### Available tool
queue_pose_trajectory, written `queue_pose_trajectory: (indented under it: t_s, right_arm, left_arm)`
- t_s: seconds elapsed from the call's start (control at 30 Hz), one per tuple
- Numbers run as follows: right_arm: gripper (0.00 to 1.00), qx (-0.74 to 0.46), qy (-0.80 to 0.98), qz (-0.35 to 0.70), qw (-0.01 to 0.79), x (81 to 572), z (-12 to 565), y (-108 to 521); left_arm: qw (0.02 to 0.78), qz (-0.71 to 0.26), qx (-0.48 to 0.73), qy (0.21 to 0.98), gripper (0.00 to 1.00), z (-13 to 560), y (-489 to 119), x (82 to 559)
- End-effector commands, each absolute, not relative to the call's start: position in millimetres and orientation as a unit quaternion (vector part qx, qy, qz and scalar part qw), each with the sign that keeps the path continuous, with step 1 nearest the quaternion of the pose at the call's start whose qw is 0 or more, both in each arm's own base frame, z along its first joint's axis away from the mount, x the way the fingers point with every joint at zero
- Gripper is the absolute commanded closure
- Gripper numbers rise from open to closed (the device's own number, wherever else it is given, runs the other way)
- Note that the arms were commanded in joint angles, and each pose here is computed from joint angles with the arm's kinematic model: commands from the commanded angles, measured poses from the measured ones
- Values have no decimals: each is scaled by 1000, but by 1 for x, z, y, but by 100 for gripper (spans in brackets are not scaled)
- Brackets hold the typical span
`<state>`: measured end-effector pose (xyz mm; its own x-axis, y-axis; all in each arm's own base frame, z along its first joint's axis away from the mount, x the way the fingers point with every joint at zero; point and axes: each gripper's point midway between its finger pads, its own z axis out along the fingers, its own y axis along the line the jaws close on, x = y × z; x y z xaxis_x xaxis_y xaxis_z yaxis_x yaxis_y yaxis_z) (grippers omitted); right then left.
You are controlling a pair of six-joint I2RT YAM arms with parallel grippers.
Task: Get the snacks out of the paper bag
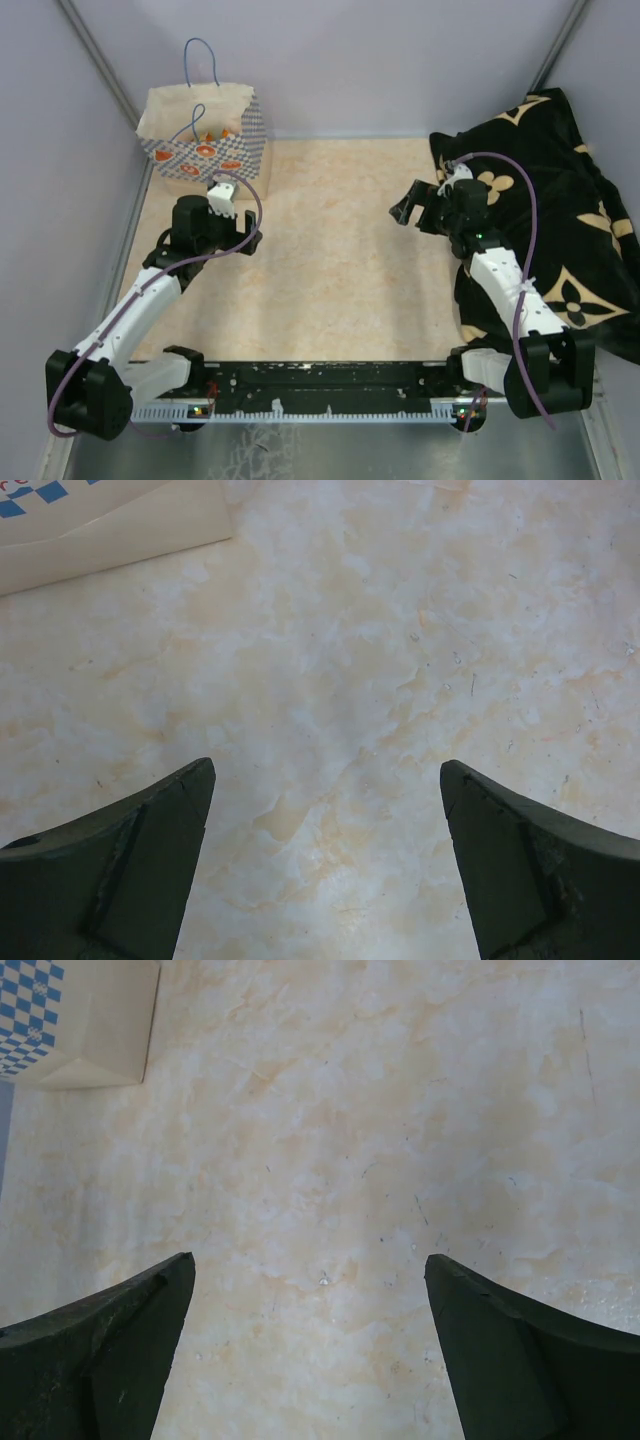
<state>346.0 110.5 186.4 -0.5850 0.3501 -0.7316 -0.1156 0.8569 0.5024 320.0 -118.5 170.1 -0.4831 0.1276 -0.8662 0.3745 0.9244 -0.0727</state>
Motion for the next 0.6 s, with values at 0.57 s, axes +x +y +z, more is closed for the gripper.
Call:
queue_pose_trajectory:
  t_s: [0.57]
  right_arm:
    - [1,78,844,260,463,355,198,107]
  left_arm:
    - [625,-44,81,775,0,291,-79,331]
